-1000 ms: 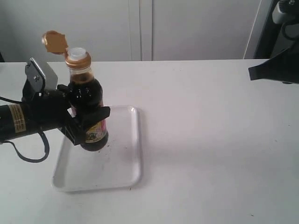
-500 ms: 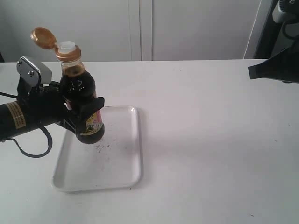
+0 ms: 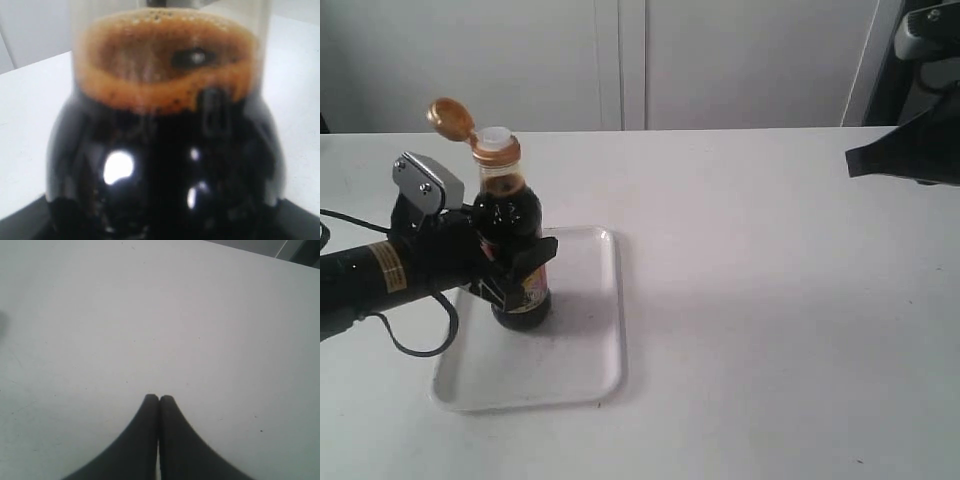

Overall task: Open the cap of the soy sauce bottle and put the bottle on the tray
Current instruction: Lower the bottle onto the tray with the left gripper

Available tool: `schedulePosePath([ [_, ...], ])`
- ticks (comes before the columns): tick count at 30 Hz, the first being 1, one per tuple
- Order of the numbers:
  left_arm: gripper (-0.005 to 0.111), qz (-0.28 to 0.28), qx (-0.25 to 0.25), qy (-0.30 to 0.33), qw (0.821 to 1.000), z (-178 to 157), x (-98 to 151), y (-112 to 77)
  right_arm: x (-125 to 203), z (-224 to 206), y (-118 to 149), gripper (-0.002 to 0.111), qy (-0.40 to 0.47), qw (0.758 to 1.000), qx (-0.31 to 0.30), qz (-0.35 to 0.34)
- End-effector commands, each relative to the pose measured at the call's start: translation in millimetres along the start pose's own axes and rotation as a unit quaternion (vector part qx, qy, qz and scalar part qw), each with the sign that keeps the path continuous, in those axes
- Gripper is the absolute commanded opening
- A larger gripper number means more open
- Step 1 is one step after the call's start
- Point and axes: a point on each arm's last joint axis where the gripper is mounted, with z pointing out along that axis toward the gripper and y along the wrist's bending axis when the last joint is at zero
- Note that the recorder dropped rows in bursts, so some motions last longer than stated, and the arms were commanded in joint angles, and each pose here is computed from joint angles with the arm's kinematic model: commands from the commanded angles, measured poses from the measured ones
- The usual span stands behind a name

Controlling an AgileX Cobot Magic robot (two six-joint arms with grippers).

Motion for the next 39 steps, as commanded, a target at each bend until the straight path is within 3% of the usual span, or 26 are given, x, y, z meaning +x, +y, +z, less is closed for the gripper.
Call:
schedulePosePath([
  [1,0.000,0.001,0.001,-0.047,0.999,3.2,-9.9,0.6,0.9,1.6,-1.6,0.000,-0.001,1.000,0.002,0.003],
  [6,0.000,-0.003,0.003,-0.044,0.999,3.9,-8.1,0.4,0.9,1.6,-1.6,0.000,-0.001,1.000,0.002,0.003],
  [9,0.010,-0.007,0.003,-0.043,0.999,3.6,-7.6,0.2,1.1,1.6,-1.5,0.000,0.000,1.000,0.002,0.003],
  [11,0.024,-0.007,0.003,-0.043,0.999,3.6,-7.6,0.2,1.3,1.6,-1.5,0.000,0.001,1.000,0.002,0.003],
  [18,0.096,-0.004,0.003,-0.044,0.999,3.4,-8.1,0.2,1.6,1.6,-1.4,0.000,0.003,1.000,0.001,0.003],
  [20,0.103,-0.002,0.003,-0.044,0.999,3.4,-8.1,0.2,1.6,1.6,-1.4,0.000,0.003,1.000,0.001,0.003],
  [39,0.105,-0.008,-0.006,-0.052,0.999,-1.5,-13.0,-0.7,1.9,1.6,-1.3,0.000,0.004,1.000,0.001,-0.002],
])
